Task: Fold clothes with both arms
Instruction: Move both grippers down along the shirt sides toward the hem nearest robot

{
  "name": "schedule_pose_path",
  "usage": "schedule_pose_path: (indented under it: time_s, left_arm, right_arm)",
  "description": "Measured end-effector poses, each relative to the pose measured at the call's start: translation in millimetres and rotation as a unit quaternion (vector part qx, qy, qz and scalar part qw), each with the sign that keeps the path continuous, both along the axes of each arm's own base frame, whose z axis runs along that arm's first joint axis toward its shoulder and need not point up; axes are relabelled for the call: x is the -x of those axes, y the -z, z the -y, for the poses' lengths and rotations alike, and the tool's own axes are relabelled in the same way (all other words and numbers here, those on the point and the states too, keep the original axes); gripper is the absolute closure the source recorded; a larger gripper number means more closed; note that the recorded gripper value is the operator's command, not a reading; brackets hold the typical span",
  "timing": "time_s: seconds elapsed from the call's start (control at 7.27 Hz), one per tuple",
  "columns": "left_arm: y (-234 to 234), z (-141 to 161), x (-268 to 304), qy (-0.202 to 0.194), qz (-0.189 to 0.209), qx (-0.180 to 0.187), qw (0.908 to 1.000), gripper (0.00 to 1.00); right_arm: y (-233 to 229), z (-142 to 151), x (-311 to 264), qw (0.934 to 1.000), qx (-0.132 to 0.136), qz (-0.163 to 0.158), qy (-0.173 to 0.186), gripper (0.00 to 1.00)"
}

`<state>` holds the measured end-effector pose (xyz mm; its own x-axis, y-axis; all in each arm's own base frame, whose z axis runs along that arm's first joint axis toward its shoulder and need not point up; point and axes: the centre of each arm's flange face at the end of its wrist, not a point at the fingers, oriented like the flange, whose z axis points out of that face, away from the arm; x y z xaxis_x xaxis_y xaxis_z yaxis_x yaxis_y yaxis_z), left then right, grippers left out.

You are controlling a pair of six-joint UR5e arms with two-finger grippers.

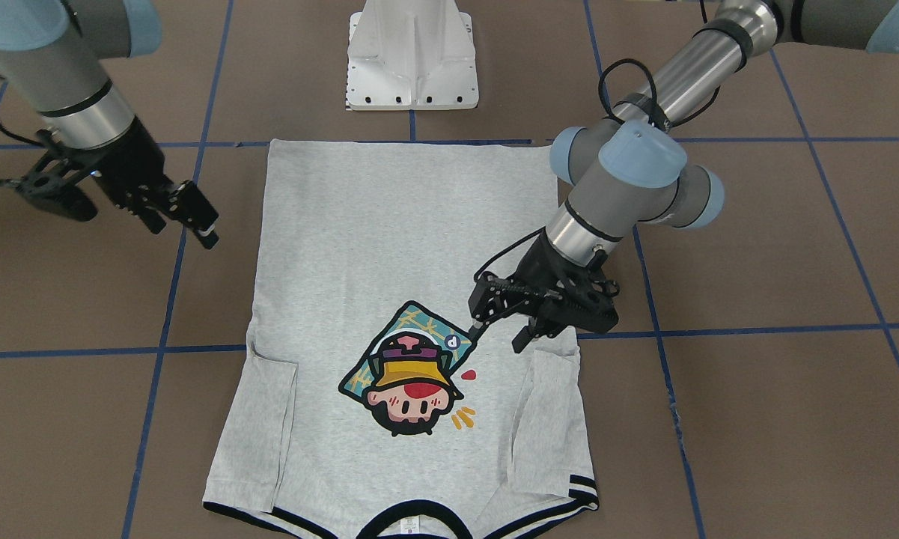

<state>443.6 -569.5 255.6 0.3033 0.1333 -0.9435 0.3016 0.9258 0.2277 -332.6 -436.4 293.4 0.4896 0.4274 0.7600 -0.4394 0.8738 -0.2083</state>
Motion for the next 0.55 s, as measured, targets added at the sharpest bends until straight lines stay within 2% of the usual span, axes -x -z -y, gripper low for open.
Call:
schedule_pose_path:
  time_s: [0.28,0.55]
  left_arm:
    - [-34,-64,51,-0.058,-0.01,0.025,0.998,0.0]
    - [-39,-122,84,-0.068,-0.049,0.106,0.9908,0.0]
  right_arm:
    - [9,-91,65,0.9993,0.033,-0.01,-0.012,0.0]
    - [-4,-185,108,0.9963,0.063,-0.016,-0.056,0.04]
